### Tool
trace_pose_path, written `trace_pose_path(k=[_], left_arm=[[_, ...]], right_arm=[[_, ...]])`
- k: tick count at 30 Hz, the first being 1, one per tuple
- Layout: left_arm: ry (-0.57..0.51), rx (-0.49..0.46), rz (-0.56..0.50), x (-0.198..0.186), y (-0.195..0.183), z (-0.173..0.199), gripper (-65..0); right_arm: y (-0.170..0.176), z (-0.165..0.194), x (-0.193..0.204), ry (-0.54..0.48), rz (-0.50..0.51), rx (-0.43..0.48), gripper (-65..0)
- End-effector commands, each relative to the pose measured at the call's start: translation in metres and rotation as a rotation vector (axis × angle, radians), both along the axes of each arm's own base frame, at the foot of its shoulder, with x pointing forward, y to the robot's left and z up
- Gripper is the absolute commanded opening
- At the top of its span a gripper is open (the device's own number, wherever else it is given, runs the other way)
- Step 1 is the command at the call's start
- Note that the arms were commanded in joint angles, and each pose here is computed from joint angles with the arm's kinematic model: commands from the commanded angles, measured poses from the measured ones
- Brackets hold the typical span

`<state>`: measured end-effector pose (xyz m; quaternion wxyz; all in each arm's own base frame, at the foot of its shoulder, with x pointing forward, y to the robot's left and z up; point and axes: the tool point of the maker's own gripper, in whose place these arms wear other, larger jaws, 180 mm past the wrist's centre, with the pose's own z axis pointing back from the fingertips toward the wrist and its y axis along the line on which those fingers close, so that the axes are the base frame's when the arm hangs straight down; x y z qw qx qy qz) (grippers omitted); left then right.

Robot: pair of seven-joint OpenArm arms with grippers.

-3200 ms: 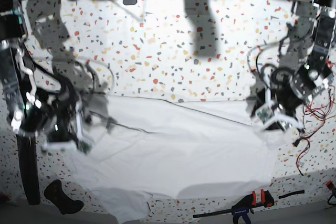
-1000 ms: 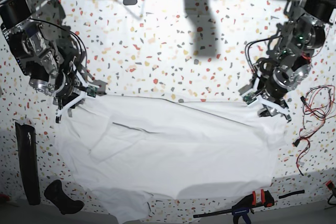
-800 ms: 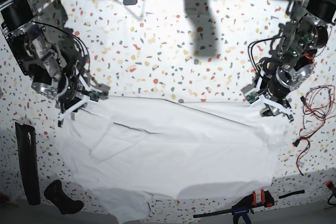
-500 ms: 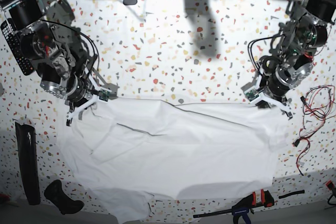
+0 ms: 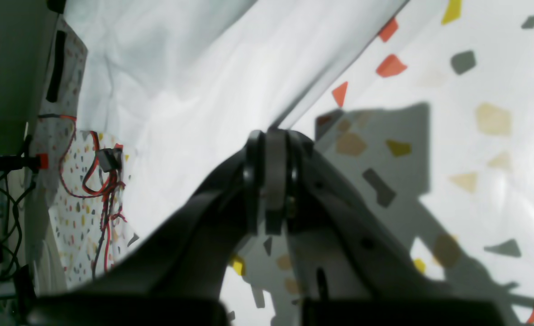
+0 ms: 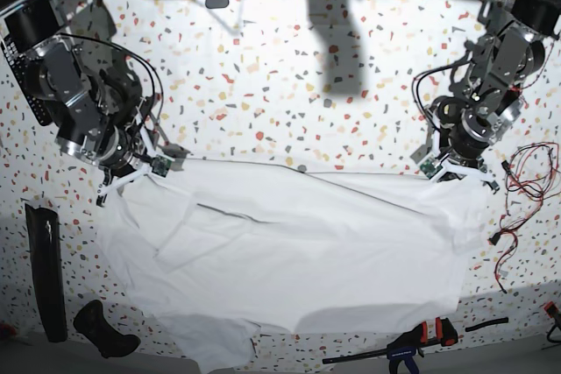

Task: Fold the T-shirt properly
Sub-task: 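Drag the folded shirt with both grippers back toward the robot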

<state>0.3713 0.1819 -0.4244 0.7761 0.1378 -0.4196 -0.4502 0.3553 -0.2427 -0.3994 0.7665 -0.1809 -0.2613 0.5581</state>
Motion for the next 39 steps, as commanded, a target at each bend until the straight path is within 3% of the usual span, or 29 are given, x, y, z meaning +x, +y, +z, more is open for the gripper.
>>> trace_pose_path(k=[1,6,14,28,39], left_arm=[[-0.003,0.035,0.025,0.005,0.013,0.006,-65.0],[0.034,0.079,0.059,-0.003,0.018,0.003,-65.0],[0.037,0.166,-0.009,-0.046,0.011,0.009,-65.0],[0.115,0.209,0.004,-0.130,0.003,0.006,-65.0],[0.150,0.334,-0.023,-0.205,0.000,0.009,-65.0]], right_arm=[[-0.013,0.014,0.010,-0.033,-0.023,-0.033,-65.0],[-0.016,0.018,0.010,-0.036,-0.081,-0.025,-65.0],[-0.030,0.049,-0.003,-0.037,-0.089,-0.069,-65.0],[-0.073,0.056,-0.089,0.094,-0.035,-0.300,-65.0],[-0.074,0.055,-0.135,0.188,0.020,-0.352,-65.0]])
